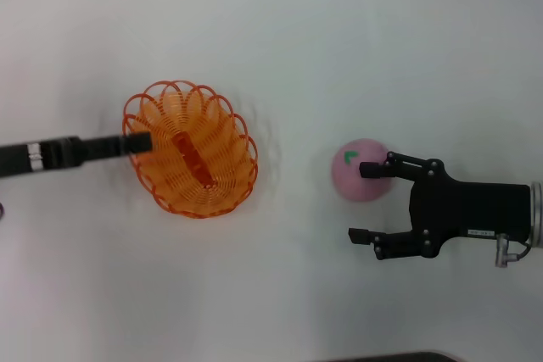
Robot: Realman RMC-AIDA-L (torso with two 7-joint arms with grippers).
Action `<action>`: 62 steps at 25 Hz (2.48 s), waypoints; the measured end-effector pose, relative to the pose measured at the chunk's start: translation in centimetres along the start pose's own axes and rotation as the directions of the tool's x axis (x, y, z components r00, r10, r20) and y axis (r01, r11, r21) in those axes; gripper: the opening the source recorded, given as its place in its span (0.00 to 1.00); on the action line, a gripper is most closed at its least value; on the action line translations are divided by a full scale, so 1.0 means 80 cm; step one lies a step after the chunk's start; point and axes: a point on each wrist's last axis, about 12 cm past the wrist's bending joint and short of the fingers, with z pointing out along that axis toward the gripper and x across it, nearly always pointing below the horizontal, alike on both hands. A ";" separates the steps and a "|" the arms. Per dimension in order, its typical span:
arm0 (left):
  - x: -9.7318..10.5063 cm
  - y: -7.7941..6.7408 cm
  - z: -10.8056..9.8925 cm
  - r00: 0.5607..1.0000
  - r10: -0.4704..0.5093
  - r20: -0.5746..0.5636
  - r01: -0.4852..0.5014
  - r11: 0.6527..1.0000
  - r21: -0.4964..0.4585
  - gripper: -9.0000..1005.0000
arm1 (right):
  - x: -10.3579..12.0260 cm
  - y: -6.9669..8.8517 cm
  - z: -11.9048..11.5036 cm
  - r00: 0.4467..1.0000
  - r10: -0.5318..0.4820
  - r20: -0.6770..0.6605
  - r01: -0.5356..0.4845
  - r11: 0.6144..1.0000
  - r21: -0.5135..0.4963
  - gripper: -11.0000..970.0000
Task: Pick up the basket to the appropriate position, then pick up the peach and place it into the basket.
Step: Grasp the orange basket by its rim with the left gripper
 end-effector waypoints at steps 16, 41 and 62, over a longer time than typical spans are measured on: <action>-0.093 -0.044 0.043 0.886 0.325 -0.330 -0.442 0.806 -0.393 0.88 | -0.002 -0.002 -0.002 1.000 0.018 0.002 -0.018 1.000 0.002 0.97; -0.127 -0.072 0.151 0.531 0.523 -0.666 -0.813 0.537 -0.226 0.83 | -0.002 -0.002 -0.001 1.000 0.017 0.002 -0.017 1.000 0.004 0.97; -0.126 -0.053 0.170 0.513 0.474 -0.716 -0.806 0.554 -0.211 0.82 | -0.002 -0.002 -0.001 1.000 0.017 0.002 -0.017 1.000 0.004 0.97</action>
